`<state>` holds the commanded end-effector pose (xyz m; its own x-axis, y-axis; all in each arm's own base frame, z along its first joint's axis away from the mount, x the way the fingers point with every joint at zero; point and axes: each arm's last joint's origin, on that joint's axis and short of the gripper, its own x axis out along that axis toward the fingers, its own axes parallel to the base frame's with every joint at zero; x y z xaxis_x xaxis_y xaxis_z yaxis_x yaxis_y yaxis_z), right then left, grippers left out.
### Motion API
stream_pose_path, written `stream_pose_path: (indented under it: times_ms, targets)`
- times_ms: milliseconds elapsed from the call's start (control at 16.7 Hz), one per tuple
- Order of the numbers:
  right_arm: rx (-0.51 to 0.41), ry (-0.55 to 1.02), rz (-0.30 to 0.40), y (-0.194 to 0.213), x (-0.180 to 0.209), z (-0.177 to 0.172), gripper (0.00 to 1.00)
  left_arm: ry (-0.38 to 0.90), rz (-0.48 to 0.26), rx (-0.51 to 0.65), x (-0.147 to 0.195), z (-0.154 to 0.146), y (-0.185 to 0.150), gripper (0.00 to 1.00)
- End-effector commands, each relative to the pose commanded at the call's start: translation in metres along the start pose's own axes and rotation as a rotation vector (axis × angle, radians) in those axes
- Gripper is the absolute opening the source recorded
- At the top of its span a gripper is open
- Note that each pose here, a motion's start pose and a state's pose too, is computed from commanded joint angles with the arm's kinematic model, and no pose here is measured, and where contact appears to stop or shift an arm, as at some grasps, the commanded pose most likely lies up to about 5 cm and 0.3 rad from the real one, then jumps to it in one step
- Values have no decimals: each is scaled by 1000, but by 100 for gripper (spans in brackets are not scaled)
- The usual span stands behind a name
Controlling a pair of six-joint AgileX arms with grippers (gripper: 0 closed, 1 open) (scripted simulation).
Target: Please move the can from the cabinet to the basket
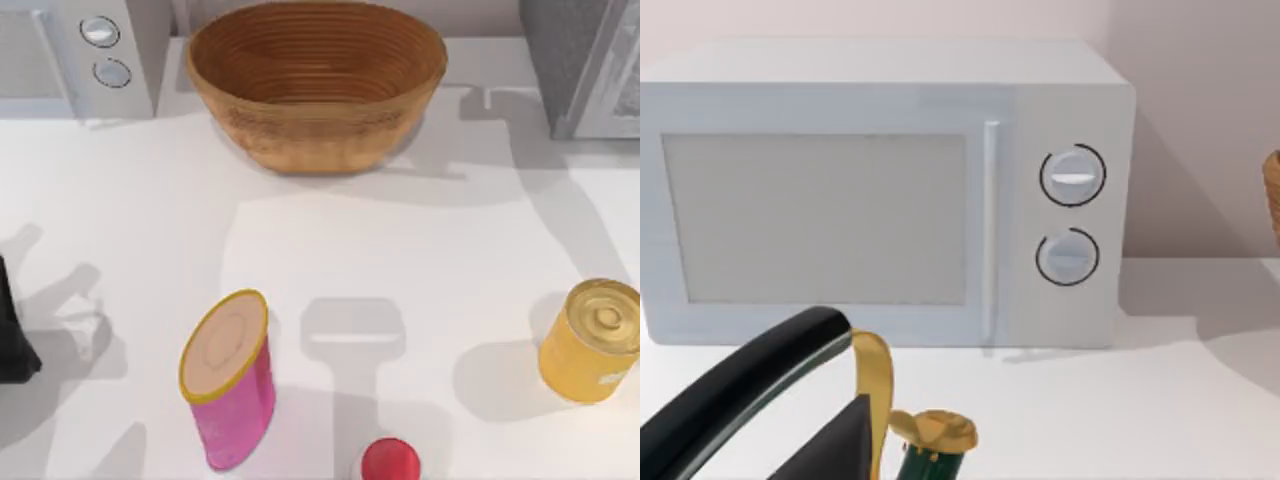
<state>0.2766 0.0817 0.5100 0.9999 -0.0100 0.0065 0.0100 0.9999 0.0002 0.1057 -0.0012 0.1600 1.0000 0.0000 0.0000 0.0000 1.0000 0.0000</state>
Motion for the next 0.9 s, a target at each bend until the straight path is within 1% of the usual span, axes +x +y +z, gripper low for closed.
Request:
stream_pose_path:
  times_ms: [300, 660, 900]
  targets:
    - [0, 0, -7, 37, 13, -4, 100, 0, 0, 0, 0, 0, 0, 100]
    - [0, -1, -8, 39, 17, -4, 100, 0, 0, 0, 0, 0, 0, 100]
    - [1, -3, -7, 41, 46, -2, 100, 0, 0, 0, 0, 0, 0, 100]
